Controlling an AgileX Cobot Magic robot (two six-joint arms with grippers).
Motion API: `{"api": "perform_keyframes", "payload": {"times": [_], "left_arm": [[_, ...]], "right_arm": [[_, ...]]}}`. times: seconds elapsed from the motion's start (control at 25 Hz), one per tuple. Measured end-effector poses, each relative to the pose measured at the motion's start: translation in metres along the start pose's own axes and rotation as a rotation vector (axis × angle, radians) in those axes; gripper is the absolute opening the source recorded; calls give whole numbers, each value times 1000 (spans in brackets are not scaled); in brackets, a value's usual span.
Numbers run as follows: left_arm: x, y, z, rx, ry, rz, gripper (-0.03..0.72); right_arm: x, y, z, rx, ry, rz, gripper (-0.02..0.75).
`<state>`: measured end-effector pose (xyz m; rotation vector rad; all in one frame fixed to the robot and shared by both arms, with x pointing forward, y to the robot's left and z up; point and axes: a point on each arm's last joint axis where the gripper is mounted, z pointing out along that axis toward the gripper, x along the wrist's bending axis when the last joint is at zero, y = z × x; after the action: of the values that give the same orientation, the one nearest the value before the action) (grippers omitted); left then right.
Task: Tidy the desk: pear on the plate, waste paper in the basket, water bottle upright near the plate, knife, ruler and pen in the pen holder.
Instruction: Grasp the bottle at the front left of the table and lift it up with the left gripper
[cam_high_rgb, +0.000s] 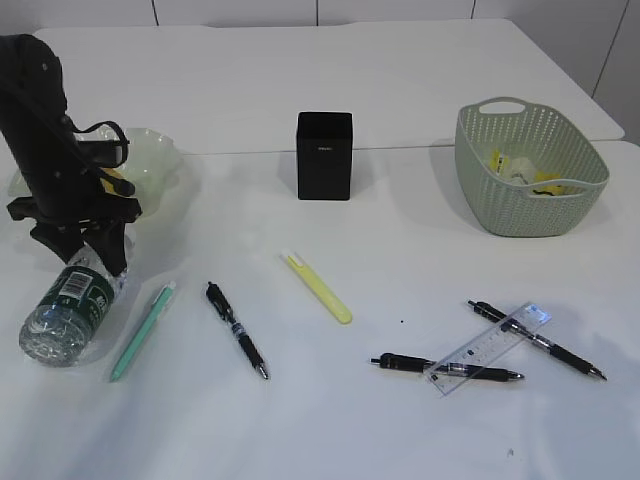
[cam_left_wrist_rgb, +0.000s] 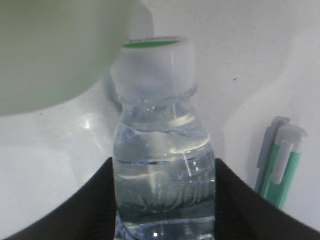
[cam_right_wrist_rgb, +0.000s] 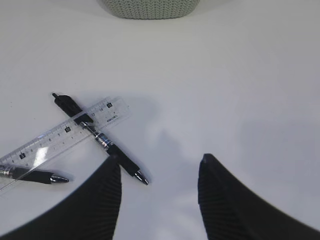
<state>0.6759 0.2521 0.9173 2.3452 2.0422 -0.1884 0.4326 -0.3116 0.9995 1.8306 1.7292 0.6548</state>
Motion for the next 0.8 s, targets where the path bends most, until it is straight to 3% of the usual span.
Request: {"api": "perform_keyframes", "payload": {"times": [0.44,0.8], "left_arm": [[-3,-3,-7,-18,-13,-6,351],[-7,-9,-39,-89,-11,-13,349]], "right_arm": [[0,0,0,0,0,0,405],[0,0,0,0,0,0,405]]}}
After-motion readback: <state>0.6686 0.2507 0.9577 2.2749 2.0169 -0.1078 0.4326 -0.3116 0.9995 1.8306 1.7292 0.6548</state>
